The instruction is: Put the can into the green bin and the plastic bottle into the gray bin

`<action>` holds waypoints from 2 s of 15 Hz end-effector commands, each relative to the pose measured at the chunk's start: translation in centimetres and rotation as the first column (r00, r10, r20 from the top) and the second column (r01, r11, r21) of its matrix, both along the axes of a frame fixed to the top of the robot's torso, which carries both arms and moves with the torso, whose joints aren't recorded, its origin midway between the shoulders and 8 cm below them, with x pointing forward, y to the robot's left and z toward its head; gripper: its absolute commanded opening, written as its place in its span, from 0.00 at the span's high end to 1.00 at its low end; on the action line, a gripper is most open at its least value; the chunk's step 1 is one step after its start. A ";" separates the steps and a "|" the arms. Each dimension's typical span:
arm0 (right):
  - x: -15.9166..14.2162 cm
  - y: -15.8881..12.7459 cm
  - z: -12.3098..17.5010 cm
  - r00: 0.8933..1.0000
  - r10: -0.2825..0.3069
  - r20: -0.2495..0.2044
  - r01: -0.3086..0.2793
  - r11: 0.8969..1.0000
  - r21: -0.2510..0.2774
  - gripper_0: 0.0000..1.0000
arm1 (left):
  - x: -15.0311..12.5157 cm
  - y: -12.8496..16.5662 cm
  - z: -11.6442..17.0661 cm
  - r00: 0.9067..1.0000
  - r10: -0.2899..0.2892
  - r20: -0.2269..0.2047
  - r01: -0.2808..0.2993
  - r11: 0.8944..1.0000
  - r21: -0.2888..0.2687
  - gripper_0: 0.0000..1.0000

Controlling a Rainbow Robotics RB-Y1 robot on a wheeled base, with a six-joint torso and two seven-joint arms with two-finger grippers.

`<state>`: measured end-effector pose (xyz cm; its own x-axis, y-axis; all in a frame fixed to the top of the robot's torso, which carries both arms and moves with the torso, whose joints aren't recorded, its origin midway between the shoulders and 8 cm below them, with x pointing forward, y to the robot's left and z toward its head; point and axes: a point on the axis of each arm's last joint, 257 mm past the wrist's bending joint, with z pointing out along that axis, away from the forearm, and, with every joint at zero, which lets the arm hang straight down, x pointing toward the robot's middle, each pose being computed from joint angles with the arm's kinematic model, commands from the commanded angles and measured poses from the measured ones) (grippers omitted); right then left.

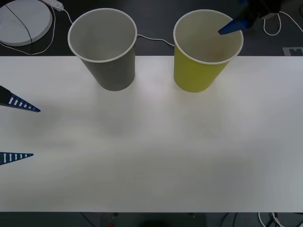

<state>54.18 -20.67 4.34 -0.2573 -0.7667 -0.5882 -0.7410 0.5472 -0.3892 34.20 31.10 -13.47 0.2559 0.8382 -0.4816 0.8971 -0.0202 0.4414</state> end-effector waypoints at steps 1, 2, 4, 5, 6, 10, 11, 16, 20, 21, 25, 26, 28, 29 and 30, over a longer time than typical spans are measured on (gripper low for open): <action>-3.1 -0.9 -0.8 0.999 0.053 -0.001 -0.053 0.998 0.024 0.00 | 0.0 0.0 0.0 1.000 0.000 0.000 0.000 1.000 0.000 0.00; -4.1 -1.1 -1.1 0.997 0.071 -0.006 -0.071 0.997 0.037 0.00 | 0.0 0.0 0.0 1.000 0.000 0.000 0.000 1.000 0.000 0.00; -6.6 -1.5 -2.1 0.994 0.106 0.002 -0.106 0.994 0.042 0.00 | 0.0 0.0 0.0 1.000 0.000 0.000 0.000 1.000 0.000 0.00; -7.5 -1.7 -2.4 0.993 0.118 0.016 -0.119 0.992 0.040 0.00 | 0.0 0.0 0.0 1.000 0.000 0.000 0.000 1.000 0.000 0.00; -8.5 -2.0 -2.8 0.991 0.129 0.027 -0.130 0.991 0.036 0.00 | 0.0 0.0 0.0 1.000 0.000 0.000 0.000 1.000 0.000 0.00; -12.9 -2.8 -4.9 0.975 0.219 0.042 -0.220 0.975 0.019 0.00 | 0.0 0.0 0.0 1.000 0.000 0.000 0.000 1.000 0.000 0.00; -13.6 -3.0 -5.4 0.968 0.248 0.040 -0.249 0.968 0.019 0.00 | 0.0 0.0 0.0 1.000 0.000 0.000 0.000 1.000 0.000 0.00; -16.9 -4.2 -8.3 0.922 0.383 0.062 -0.386 0.922 0.031 0.00 | 0.0 0.0 0.0 1.000 0.000 0.000 0.000 1.000 0.000 0.00; -18.6 -6.3 -10.2 0.903 0.422 0.076 -0.424 0.906 0.003 0.00 | 0.0 0.0 0.0 1.000 0.000 0.000 0.000 1.000 0.000 0.00; -19.0 -7.1 -10.7 0.902 0.424 0.079 -0.425 0.905 -0.006 0.00 | 0.0 0.0 0.0 1.000 0.000 0.000 0.000 1.000 0.000 0.00; -19.8 -9.6 -12.6 0.900 0.428 0.079 -0.427 0.904 -0.033 0.00 | 0.0 0.0 0.0 1.000 0.000 0.000 0.000 1.000 0.000 0.00; -20.2 -10.2 -13.3 0.902 0.426 0.073 -0.426 0.904 -0.022 0.00 | 0.0 0.0 0.0 1.000 0.000 0.000 0.000 1.000 0.000 0.00; -20.7 -10.9 -14.3 0.898 0.434 0.075 -0.433 0.901 -0.029 0.00 | 0.0 0.0 0.0 1.000 0.000 0.000 0.000 1.000 0.000 0.00; -20.8 -11.4 -14.7 0.892 0.445 0.082 -0.443 0.895 -0.043 0.00 | 0.0 0.0 0.0 1.000 0.000 0.000 0.000 1.000 0.000 0.00; -20.9 -11.7 -15.1 0.891 0.446 0.084 -0.444 0.895 -0.044 0.00 | 0.0 0.0 0.0 1.000 0.000 0.000 0.000 1.000 0.000 0.00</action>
